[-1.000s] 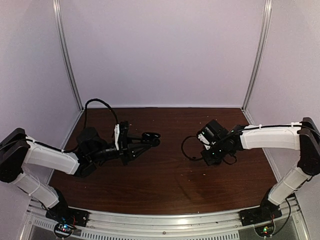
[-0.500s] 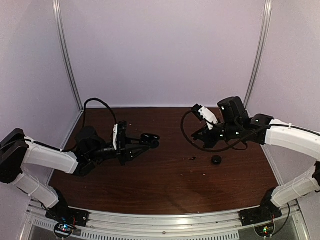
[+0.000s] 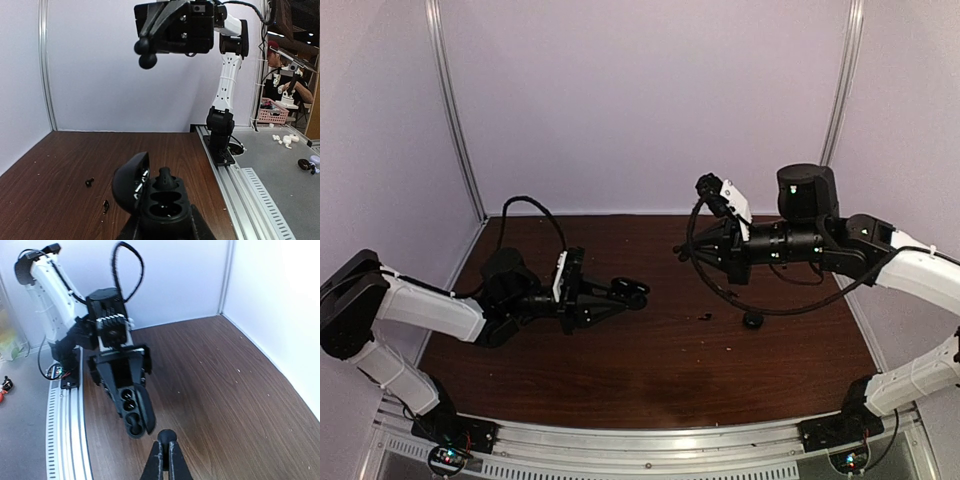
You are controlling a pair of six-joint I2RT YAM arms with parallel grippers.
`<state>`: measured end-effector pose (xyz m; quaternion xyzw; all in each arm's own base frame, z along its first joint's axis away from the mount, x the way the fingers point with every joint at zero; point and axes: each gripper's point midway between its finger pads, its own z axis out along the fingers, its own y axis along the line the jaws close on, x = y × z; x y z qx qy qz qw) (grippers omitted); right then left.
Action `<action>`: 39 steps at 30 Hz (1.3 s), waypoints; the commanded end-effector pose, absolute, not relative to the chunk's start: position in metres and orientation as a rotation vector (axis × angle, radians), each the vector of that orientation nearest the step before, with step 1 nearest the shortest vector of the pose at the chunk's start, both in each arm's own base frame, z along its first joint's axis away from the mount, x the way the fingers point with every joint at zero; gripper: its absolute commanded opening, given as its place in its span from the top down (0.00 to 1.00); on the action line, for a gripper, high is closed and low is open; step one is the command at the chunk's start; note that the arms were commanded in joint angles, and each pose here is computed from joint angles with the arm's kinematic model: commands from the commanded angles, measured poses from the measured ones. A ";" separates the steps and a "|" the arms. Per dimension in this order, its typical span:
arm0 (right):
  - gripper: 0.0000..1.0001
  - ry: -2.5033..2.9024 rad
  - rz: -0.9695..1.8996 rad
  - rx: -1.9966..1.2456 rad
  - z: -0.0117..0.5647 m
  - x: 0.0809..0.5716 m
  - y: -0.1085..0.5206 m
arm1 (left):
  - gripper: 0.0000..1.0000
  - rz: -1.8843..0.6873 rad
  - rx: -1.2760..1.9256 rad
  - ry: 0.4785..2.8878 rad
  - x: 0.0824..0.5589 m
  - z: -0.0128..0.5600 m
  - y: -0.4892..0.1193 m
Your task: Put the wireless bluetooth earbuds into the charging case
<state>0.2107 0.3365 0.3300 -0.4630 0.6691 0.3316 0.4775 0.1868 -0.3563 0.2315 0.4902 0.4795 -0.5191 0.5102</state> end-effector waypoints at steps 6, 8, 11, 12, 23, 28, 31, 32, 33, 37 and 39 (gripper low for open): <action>1.00 1.456 0.875 -1.319 0.355 0.165 0.376 | 1.00 -1.326 1.228 1.117 0.183 0.240 -0.363; 1.00 1.461 0.868 -1.356 0.346 0.162 0.386 | 1.00 -1.339 1.238 1.113 0.181 0.240 -0.364; 1.00 1.460 0.850 -1.389 0.339 0.157 0.395 | 1.00 -1.350 1.246 1.109 0.179 0.240 -0.365; 1.00 1.459 0.848 -1.394 0.337 0.156 0.398 | 1.00 -1.353 1.250 1.111 0.179 0.239 -0.366; 1.00 1.496 0.798 -1.455 0.308 0.155 0.419 | 1.00 -1.369 1.296 1.106 0.170 0.236 -0.375; 1.00 1.526 0.737 -1.479 0.295 0.156 0.421 | 1.00 -1.365 1.308 1.104 0.169 0.236 -0.377; 1.00 1.545 0.721 -1.479 0.289 0.159 0.421 | 1.00 -1.359 1.314 1.108 0.168 0.234 -0.378; 1.00 1.546 0.718 -1.482 0.288 0.158 0.421 | 1.00 -1.359 1.316 1.108 0.168 0.234 -0.378; 1.00 1.550 0.714 -1.485 0.286 0.159 0.422 | 1.00 -1.358 1.317 1.109 0.168 0.233 -0.378; 1.00 1.558 0.687 -1.485 0.282 0.161 0.420 | 1.00 -1.354 1.322 1.103 0.167 0.234 -0.378; 1.00 1.559 0.675 -1.481 0.282 0.163 0.420 | 1.00 -1.353 1.326 1.104 0.166 0.233 -0.378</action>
